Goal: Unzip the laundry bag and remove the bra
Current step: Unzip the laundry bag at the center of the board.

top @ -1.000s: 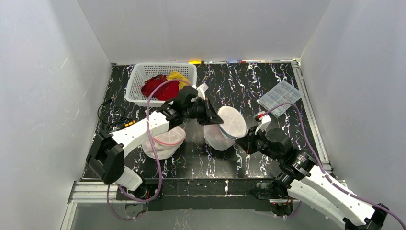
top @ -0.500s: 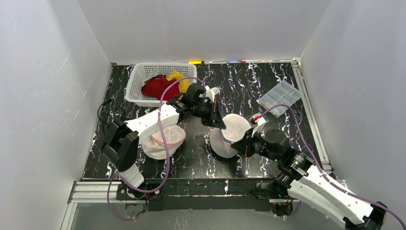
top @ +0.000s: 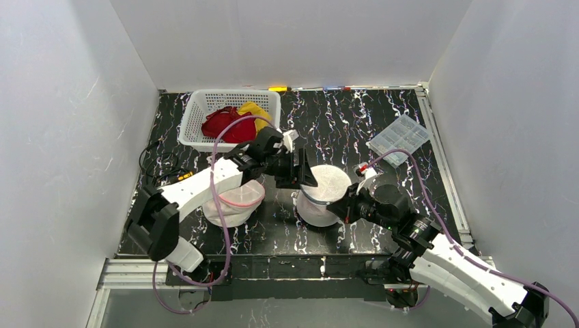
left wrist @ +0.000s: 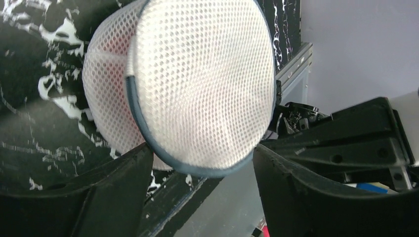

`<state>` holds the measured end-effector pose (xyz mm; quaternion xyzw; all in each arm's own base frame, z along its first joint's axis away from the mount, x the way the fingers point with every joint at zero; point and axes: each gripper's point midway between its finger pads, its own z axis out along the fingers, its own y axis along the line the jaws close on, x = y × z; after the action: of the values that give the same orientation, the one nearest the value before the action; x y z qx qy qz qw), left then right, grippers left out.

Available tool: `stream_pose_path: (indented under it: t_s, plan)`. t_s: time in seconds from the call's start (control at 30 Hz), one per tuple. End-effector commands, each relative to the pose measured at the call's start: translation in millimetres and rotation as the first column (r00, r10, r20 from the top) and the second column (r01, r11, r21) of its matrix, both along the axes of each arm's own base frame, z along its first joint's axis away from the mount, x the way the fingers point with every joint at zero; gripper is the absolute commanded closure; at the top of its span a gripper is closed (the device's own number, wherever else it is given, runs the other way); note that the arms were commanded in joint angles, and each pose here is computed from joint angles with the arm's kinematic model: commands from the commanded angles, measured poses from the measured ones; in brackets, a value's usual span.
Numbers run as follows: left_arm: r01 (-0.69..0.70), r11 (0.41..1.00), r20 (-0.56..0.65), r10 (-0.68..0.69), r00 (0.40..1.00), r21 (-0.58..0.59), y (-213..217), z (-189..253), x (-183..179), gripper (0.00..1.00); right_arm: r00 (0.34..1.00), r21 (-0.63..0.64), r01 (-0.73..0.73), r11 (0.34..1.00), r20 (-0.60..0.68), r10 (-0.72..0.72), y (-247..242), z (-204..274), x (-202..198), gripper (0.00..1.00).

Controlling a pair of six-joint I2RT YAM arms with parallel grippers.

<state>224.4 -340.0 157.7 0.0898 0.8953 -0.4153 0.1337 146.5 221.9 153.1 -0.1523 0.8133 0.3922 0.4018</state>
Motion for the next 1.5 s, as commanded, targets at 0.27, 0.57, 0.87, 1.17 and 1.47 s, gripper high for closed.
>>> stream_pose_path:
  t_s: [0.27,0.57,0.87,1.17,1.47]
  plan:
    - [-0.315,0.949,-0.171,0.309,0.936,-0.009,30.6,11.7,-42.7,0.23,0.999,0.068,0.004,0.998,0.032,-0.007,12.6,16.5,9.2,0.99]
    - [-0.436,0.900,-0.216,0.419,0.882,-0.032,-0.7,13.0,-44.5,0.10,0.999,0.072,-0.020,0.997,0.033,0.018,17.5,16.2,6.2,0.99]
    - [-0.496,0.868,-0.277,0.468,0.839,-0.037,-23.3,0.6,-29.9,0.40,0.999,0.074,-0.027,0.997,0.035,0.025,14.4,15.8,0.4,0.99]
    - [-0.520,0.854,-0.235,0.508,0.829,0.011,-13.1,-15.4,-26.1,0.72,0.999,0.076,-0.026,0.997,0.042,0.023,8.3,19.5,-4.7,0.99]
    - [-0.500,0.866,-0.185,0.492,0.851,0.004,-10.4,-11.7,-23.2,1.00,0.999,0.020,0.018,1.000,0.038,-0.019,-4.1,15.2,-2.5,0.99]
